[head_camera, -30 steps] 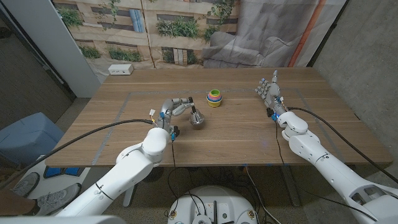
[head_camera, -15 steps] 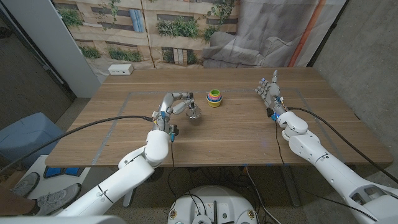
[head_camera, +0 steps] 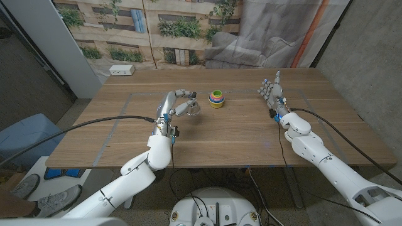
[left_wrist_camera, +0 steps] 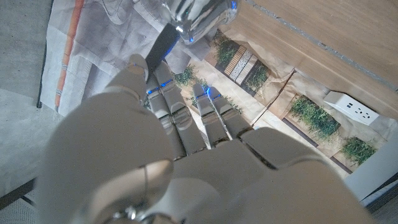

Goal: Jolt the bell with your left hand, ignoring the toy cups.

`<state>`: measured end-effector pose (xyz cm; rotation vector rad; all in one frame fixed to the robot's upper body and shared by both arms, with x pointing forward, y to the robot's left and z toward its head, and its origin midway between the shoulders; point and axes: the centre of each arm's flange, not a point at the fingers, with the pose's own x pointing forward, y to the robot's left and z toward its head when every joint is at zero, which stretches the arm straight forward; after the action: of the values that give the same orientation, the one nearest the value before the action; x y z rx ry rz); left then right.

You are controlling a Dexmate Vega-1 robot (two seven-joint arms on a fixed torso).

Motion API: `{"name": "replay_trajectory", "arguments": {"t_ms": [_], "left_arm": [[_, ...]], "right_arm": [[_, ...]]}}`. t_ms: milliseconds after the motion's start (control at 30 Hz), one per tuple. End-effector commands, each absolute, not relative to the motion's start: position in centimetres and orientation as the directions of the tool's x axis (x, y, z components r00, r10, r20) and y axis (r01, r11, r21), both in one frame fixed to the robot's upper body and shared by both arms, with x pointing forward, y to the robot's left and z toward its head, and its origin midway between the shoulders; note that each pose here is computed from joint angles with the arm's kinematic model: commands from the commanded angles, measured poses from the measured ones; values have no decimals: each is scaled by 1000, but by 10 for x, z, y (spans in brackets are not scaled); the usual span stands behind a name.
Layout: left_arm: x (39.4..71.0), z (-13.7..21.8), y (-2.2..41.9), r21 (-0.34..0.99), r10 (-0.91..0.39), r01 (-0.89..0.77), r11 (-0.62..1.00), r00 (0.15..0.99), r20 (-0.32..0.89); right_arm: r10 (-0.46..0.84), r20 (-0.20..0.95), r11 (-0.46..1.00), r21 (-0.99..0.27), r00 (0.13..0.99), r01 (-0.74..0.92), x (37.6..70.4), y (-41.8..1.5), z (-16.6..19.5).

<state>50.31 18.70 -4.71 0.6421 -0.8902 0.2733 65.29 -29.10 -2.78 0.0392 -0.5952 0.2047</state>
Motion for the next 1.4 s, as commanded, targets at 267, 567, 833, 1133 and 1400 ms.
{"name": "replay_trajectory", "arguments": {"t_ms": [267, 567, 833, 1133, 1400], "left_arm": [[514, -58, 193, 377, -4, -458, 805, 632, 775], [520, -71, 193, 370, 20, -421, 828, 682, 731], [523, -83, 193, 359, 20, -402, 843, 689, 724], [530, -94, 191, 330, 29, -398, 856, 674, 738], [534, -107, 188, 312, 43, -370, 875, 701, 712]], "right_arm": [[182, 561, 979, -23, 808, -205, 653, -291, -28], [179, 561, 979, -22, 808, -201, 653, -291, -28], [179, 561, 979, -22, 808, -201, 653, -292, -28], [178, 561, 979, -22, 808, -201, 653, -292, -28], [183, 561, 978, -23, 808, -205, 653, -291, -28]]}}
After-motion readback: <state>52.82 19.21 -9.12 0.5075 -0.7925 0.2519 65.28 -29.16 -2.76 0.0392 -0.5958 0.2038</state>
